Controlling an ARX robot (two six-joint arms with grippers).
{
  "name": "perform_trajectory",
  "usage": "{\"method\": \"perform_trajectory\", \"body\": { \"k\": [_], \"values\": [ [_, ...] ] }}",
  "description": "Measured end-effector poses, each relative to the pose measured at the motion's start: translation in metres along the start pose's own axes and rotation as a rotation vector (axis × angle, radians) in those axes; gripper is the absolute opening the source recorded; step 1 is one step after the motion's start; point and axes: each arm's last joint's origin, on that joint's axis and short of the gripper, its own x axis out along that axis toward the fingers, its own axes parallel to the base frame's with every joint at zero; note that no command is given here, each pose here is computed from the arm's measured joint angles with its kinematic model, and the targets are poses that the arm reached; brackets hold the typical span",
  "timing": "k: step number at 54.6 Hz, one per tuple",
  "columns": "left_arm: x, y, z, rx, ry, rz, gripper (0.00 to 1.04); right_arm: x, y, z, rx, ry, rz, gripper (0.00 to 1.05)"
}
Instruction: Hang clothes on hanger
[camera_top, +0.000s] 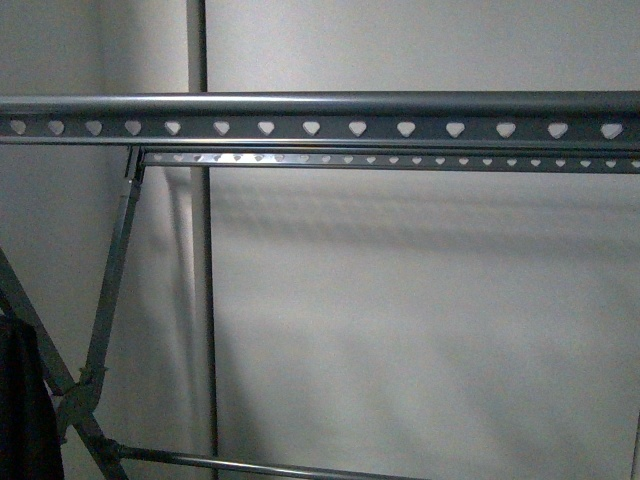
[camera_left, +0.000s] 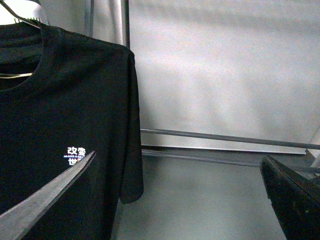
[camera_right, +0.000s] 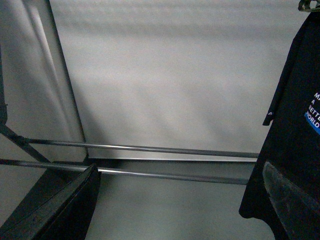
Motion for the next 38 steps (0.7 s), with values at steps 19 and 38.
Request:
{"method": "perform_trajectory", "body": {
  "k": [19,38],
  "values": [
    [0.0,0.0,0.0,0.0,0.0,0.0,0.98,0.0,0.0,0.0,0.0,0.0,0.0,0.97],
    [0.154,-0.002,0.088,-0.326,0.135,0.269,0.98,0.0,0.0,0.0,0.0,0.0,0.0,0.97]
  ]
}}
